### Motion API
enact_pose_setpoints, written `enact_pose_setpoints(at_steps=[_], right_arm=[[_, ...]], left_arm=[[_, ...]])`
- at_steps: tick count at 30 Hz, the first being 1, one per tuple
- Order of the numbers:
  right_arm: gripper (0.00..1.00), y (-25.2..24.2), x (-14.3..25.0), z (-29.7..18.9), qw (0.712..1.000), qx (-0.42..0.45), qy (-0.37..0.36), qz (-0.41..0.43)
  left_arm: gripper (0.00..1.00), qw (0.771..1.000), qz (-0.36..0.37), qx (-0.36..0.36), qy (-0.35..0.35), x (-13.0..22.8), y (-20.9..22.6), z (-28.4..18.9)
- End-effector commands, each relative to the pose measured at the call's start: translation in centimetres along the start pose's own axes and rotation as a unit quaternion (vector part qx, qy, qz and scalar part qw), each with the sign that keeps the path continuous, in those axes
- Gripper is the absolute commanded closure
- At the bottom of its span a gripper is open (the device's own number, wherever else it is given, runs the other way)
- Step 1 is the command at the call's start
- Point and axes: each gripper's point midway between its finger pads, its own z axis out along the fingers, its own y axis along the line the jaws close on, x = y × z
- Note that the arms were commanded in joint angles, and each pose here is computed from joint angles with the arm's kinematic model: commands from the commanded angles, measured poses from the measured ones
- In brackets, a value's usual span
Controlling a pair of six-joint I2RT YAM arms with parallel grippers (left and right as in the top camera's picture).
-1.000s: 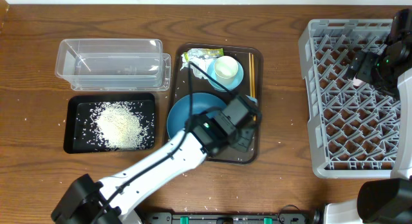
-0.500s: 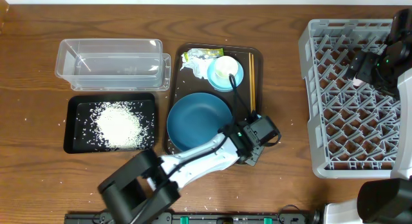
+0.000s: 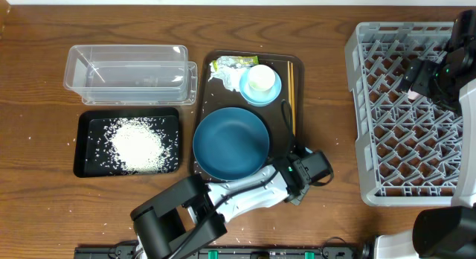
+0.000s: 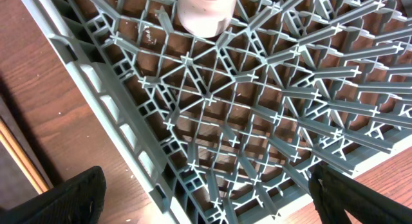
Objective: Sort waste into correct bins and load items into the dishwasher rack
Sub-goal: 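Slide the teal plate toward the tray's front edge with the left gripper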
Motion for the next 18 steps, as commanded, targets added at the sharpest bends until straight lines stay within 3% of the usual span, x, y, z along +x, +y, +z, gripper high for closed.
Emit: enact_pose_setpoints(at_steps=[1,10,18], right_arm=[[0.01,-0.1,-0.3,-0.2,1.0,0.002,-0.005,-0.003],[0.01,-0.1,-0.3,-0.2,1.0,0.002,-0.005,-0.003],[0.01,-0.1,-0.3,-0.2,1.0,0.002,-0.005,-0.003]], left_arm=[[0.94,1.0,0.013,0.007,0.001,0.5,-1.8,0.2],[0.94,0.999,0.033,0.024,-0.017,0.5,-3.9,0.0],[0.78,0.998,0.029,0.041,-0.046,-1.4,-4.8,-2.0]])
